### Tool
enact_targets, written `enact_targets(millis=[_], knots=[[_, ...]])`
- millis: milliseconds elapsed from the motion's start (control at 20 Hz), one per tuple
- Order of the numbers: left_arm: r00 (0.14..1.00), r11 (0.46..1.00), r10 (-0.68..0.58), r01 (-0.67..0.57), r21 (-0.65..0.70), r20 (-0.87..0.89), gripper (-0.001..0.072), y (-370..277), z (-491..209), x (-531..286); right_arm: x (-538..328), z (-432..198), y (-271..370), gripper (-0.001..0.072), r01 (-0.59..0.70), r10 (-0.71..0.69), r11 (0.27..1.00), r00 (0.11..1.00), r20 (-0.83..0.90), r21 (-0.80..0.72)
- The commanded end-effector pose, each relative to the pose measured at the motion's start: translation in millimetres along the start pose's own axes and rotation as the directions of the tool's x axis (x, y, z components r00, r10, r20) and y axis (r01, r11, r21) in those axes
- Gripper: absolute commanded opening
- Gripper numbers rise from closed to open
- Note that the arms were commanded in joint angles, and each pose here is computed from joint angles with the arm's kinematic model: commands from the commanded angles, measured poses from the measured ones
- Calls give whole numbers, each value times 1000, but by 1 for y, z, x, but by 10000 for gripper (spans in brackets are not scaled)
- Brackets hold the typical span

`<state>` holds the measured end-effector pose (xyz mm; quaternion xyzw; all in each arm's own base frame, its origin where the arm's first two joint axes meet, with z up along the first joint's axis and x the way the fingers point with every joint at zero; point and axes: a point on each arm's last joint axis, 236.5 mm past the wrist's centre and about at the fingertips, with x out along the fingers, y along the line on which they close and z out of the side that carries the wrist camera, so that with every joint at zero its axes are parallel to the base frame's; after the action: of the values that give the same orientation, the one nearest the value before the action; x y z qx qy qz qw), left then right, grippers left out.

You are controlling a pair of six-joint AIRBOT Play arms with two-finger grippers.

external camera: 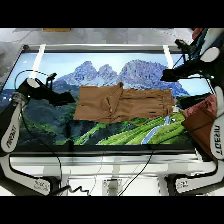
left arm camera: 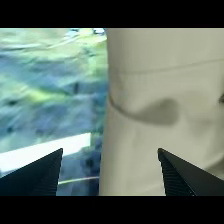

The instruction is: Fold the clothes and pants, and hang the long-sleeved shirts on hangers.

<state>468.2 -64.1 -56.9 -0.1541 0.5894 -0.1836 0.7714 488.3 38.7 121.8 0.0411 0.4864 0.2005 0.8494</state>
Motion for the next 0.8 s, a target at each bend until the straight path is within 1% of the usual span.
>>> enact_targets(millis=[0,100,250,300,350,400,450,500,600,650,750], knots=[[998,1000,2,-1,-11,56,701,3,15,36,-34,9,12,27,-50,58,997,986,158,-51],[998,1000,7,-8,16,61,700,-7,17,54,-44,-11,8,27,-38,43,999,983,177,-34],[997,999,13,-17,47,80,698,-21,21,71,-46,-57,-5,27,-6,-3,999,985,171,47],[995,998,17,-22,58,95,693,-25,24,74,-44,-71,-8,27,4,-18,997,984,178,81],[994,997,20,-27,68,111,672,-29,28,76,-40,-82,-10,27,8,-29,994,982,189,112],[992,997,21,-30,75,123,611,-33,30,77,-34,-91,-14,27,19,-45,991,980,194,135],[992,996,19,-29,82,125,395,-36,31,78,-28,-97,-18,28,30,-60,988,978,197,153],[992,996,13,-25,91,124,34,-40,32,76,-25,-97,-22,27,36,-70,986,976,207,165],[989,991,10,-29,128,149,25,-50,43,58,-25,-86,-28,28,45,-91,982,963,253,183],[983,982,37,-69,177,178,24,-52,53,41,-28,-77,-29,28,40,-98,980,952,292,197],[959,943,104,-179,279,262,23,-59,76,-6,-34,-58,-28,27,5,-95,972,924,370,235]])
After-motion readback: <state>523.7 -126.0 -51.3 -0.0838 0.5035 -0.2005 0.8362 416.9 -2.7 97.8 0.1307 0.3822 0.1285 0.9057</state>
